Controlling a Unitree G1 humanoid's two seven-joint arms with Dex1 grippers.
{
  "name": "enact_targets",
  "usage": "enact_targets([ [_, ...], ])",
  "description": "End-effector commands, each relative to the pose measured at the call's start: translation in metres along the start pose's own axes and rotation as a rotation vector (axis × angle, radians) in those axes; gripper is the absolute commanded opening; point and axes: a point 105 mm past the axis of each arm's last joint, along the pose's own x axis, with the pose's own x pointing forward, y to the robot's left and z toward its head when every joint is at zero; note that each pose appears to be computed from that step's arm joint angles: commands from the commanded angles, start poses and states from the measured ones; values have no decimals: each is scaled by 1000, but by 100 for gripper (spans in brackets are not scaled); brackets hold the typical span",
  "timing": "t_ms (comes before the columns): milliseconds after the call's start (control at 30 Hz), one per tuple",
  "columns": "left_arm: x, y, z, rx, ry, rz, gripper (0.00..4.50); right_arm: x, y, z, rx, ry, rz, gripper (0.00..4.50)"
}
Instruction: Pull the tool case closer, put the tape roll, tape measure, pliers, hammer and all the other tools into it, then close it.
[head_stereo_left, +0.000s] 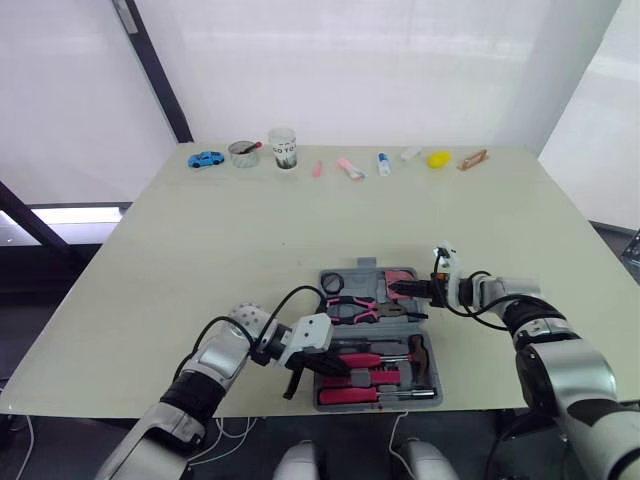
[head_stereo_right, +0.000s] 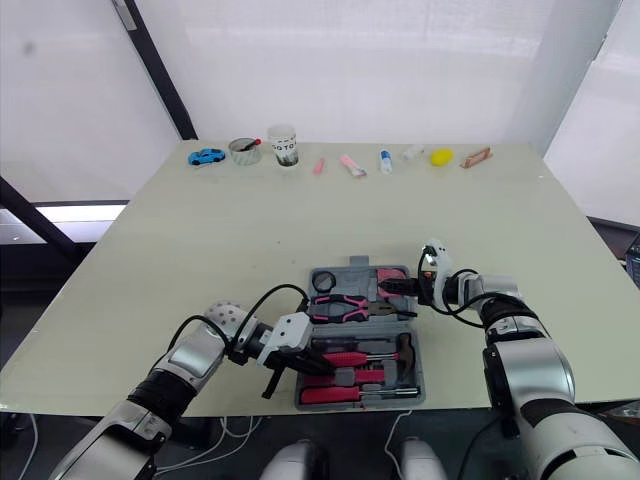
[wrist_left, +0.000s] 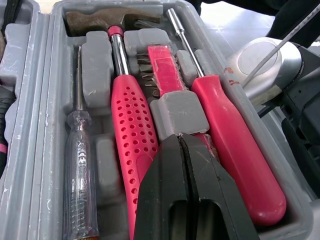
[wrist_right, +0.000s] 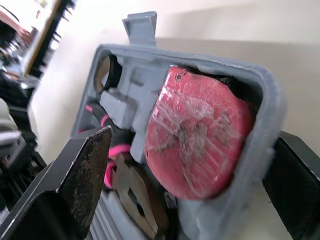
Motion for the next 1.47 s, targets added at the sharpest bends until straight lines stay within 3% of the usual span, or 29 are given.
enact_targets([
  [33,7,-9,-17,-49,60,-31,0,7,29,27,-67,-81,185,448],
  [233,2,-12,-13,-51,21,-13,0,-5,52,34,-119,-84,391,448],
  [500,-34,-36,21,-117,-132,11,0,-42,86,33,-230,34,575,448],
  [733,-85,-77,5,-271,-80,101,0,-95,120,-9,-237,178,644,448],
  [867,-119,-74,-15,-356,-104,362,0,-115,113,-29,-356,130,455,448],
  [1000,-145,-62,-25,-408,-172,610,110,-135,94,-43,-507,69,204,450],
  [1133,-163,-51,-28,-398,-194,813,271,-155,82,-46,-624,-73,-22,450],
  [1167,-165,-50,-28,-402,-201,842,332,-161,79,-47,-635,-104,-70,450],
  [1267,-175,-47,-32,-439,-198,959,440,-187,62,-56,-684,-156,-262,450],
  [1467,-174,-54,-39,-455,-159,1016,440,-233,36,-63,-657,-273,-504,450],
])
